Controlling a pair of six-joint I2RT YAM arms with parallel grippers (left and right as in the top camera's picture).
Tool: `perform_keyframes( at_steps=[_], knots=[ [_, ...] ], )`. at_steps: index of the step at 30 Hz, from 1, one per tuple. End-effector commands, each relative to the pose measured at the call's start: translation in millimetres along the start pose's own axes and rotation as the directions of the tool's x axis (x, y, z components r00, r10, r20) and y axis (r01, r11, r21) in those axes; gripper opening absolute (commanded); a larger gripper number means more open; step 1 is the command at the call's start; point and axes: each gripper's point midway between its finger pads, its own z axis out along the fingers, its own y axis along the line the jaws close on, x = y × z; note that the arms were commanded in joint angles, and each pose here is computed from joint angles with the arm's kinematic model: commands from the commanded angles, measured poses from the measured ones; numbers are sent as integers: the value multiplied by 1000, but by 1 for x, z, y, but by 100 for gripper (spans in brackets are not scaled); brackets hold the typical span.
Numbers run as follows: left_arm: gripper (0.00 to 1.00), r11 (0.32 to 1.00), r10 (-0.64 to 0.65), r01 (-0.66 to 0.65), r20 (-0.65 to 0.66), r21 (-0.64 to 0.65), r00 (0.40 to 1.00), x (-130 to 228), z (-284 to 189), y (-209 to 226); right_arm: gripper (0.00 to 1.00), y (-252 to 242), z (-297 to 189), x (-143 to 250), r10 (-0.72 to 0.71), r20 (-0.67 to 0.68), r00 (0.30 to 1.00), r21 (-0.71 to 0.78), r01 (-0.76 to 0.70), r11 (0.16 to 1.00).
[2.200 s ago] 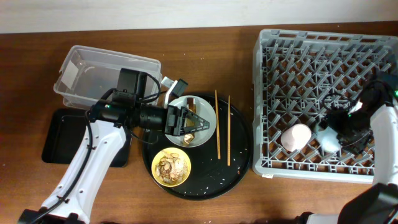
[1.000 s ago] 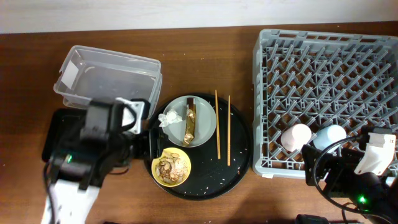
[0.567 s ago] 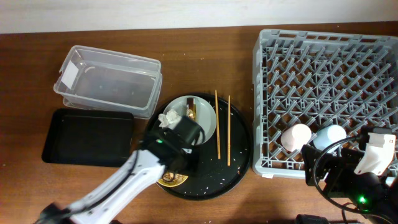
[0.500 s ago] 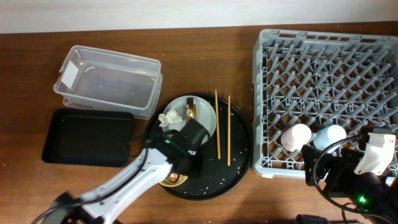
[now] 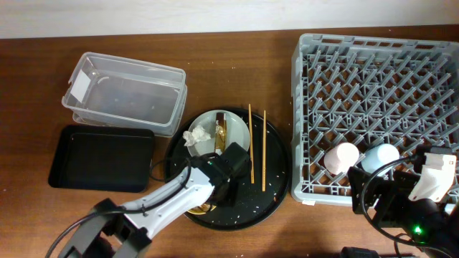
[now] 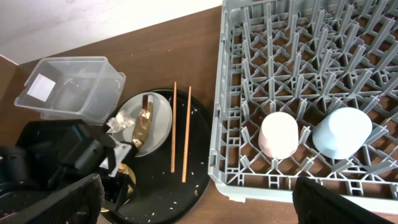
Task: Sort waste into correct bins and load items into the dishwasher rack
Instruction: 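Grasp the yellow bowl rim with the left gripper, then tip the yellow bowl over the black tray to dump the scraps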
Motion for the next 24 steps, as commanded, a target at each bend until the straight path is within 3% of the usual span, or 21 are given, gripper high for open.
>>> perform_keyframes(
  at_steps=[1, 5, 7, 13, 19, 22, 24],
  knots=[
    [0, 999, 13, -14, -31, -32, 999, 8, 10, 3, 98, 2, 0, -1, -16, -1, 1000, -12, 16, 1000],
    [0, 1000, 9, -9, -9, -19, 1000, -2, -23, -3, 98, 2, 0, -1, -16, -1, 1000, -12, 16, 1000],
    [0, 1000, -19, 18, 55, 14, 998, -12, -68, 2, 98, 2, 0, -1, -16, -1, 1000, -12, 16, 1000],
    [0, 978, -172, 143, 204, 149, 964, -26, -139, 64, 98, 2, 0, -1, -16, -1, 1000, -12, 16, 1000],
    [0, 831, -330, 131, 290, 541, 898, -49, -169, 146, 98, 2, 0, -1, -16, -1, 1000, -12, 16, 1000],
    [0, 707, -432, 87, 331, 702, 839, -62, -165, 191, 98, 2, 0, -1, -16, -1, 1000, -12, 16, 1000],
    [0, 582, -513, 44, 325, 812, 794, -73, -155, 214, 98, 2, 0, -1, -16, -1, 1000, -12, 16, 1000]
  ],
)
